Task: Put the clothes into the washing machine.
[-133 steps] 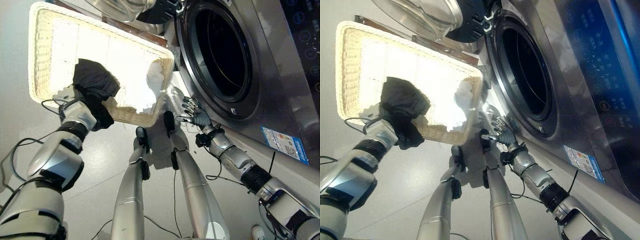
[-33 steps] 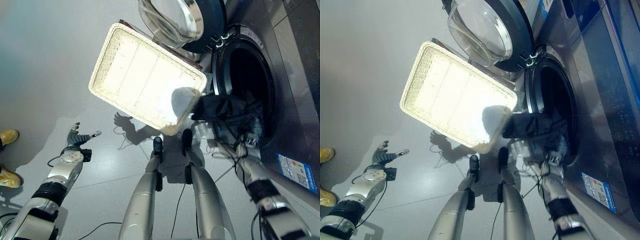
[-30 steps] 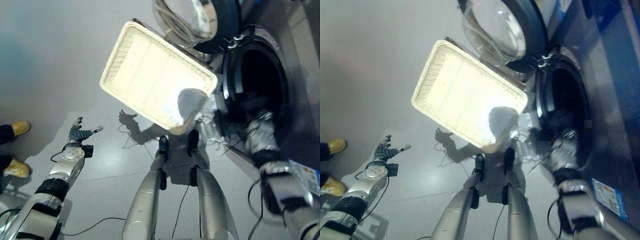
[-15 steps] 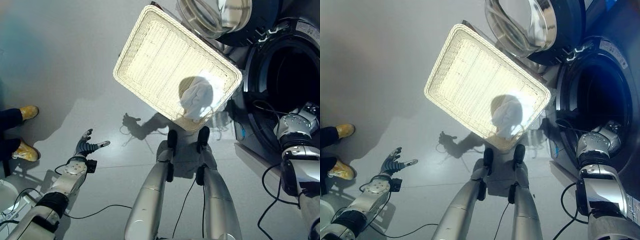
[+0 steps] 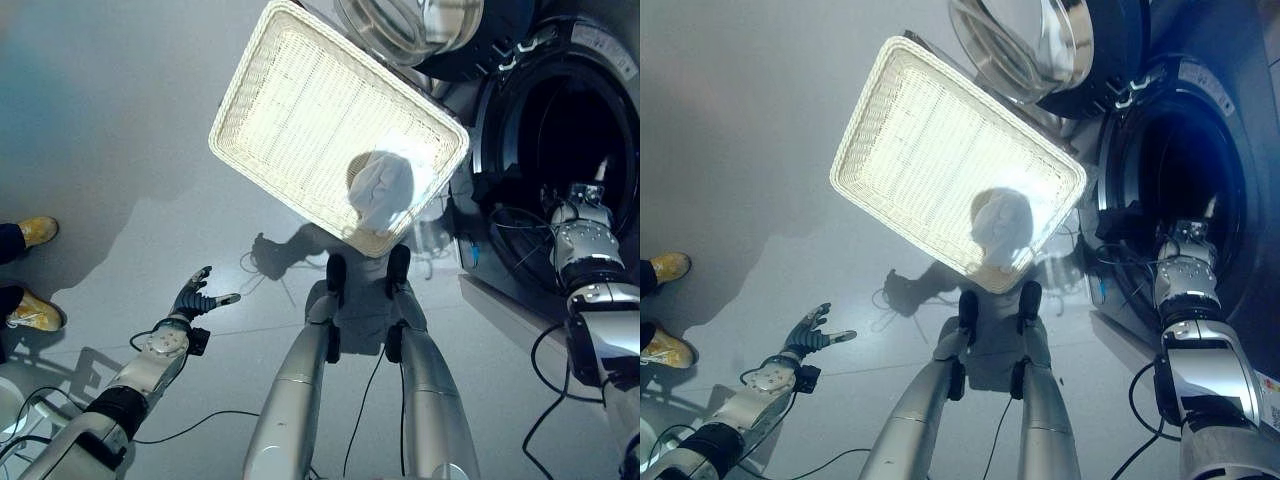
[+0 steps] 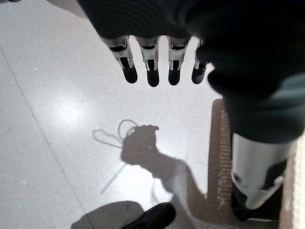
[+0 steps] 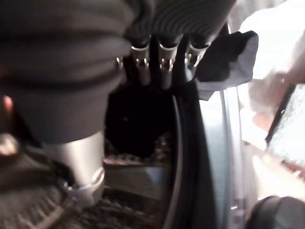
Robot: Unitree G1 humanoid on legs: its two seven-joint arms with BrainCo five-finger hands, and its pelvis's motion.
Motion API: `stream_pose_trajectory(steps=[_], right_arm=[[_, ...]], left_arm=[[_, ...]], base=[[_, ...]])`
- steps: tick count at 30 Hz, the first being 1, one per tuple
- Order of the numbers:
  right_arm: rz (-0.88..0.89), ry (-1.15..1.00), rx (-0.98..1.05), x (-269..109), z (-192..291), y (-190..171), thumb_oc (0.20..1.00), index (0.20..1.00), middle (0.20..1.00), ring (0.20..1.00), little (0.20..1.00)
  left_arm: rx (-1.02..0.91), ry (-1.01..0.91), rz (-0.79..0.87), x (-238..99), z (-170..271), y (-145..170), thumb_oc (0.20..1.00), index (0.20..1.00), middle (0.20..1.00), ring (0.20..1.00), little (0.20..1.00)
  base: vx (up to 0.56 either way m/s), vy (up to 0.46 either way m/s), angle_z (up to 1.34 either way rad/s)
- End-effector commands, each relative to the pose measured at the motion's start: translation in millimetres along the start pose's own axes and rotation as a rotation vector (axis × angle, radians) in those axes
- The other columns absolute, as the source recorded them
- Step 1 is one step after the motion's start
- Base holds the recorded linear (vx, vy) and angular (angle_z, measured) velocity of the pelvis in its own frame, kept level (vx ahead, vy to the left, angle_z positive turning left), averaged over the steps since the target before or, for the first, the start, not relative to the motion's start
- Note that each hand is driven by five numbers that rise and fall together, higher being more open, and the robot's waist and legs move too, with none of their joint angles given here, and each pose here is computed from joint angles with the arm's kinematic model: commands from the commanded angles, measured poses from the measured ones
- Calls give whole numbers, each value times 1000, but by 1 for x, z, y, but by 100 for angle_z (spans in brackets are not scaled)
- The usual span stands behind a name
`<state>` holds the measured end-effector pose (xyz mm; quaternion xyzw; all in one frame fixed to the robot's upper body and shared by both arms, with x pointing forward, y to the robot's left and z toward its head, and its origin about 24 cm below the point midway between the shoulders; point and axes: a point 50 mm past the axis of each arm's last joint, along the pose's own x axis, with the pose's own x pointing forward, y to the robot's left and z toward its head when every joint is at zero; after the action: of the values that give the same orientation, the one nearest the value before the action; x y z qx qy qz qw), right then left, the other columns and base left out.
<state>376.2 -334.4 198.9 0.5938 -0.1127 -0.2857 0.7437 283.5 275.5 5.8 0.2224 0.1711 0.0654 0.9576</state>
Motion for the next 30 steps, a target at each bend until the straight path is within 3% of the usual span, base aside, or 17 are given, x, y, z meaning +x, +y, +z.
stream_pose_trajectory(steps=[1,2,4,12,14,15,24,29,30], right_arm=[[93,-118,-154,-2,46,25,1000,1000,1000,1000,1000],[114,-12,-343,1,32,19,1000,1000,1000,1000,1000],[106,95,-424,3,26,11,1000,1000,1000,1000,1000],[112,135,-428,5,35,-2,1000,1000,1000,1000,1000],[148,51,-418,4,40,6,1000,1000,1000,1000,1000],[233,-38,-300,1,43,18,1000,1000,1000,1000,1000],[415,-4,-79,-7,25,24,1000,1000,1000,1000,1000],[444,-8,-67,-9,20,18,1000,1000,1000,1000,1000],[435,-14,-159,-10,14,9,1000,1000,1000,1000,1000]], left_arm=[[-19,28,28,-2,-9,-2,1000,1000,1000,1000,1000],[-30,34,10,-2,-10,-7,1000,1000,1000,1000,1000],[-27,35,-1,-3,-11,-10,1000,1000,1000,1000,1000],[-39,27,-22,-5,-9,-15,1000,1000,1000,1000,1000],[-40,25,-23,-5,-8,-17,1000,1000,1000,1000,1000],[-53,28,-22,-7,-10,-22,1000,1000,1000,1000,1000],[-74,25,-28,-10,-13,-32,1000,1000,1000,1000,1000],[-86,25,-25,-10,-12,-34,1000,1000,1000,1000,1000],[-95,29,-21,-10,-11,-35,1000,1000,1000,1000,1000]], base=[[-27,30,0],[-27,30,0],[-22,20,-1],[0,0,-2],[-10,27,6],[-7,52,2],[-18,47,-5],[-29,57,0],[-57,94,2]])
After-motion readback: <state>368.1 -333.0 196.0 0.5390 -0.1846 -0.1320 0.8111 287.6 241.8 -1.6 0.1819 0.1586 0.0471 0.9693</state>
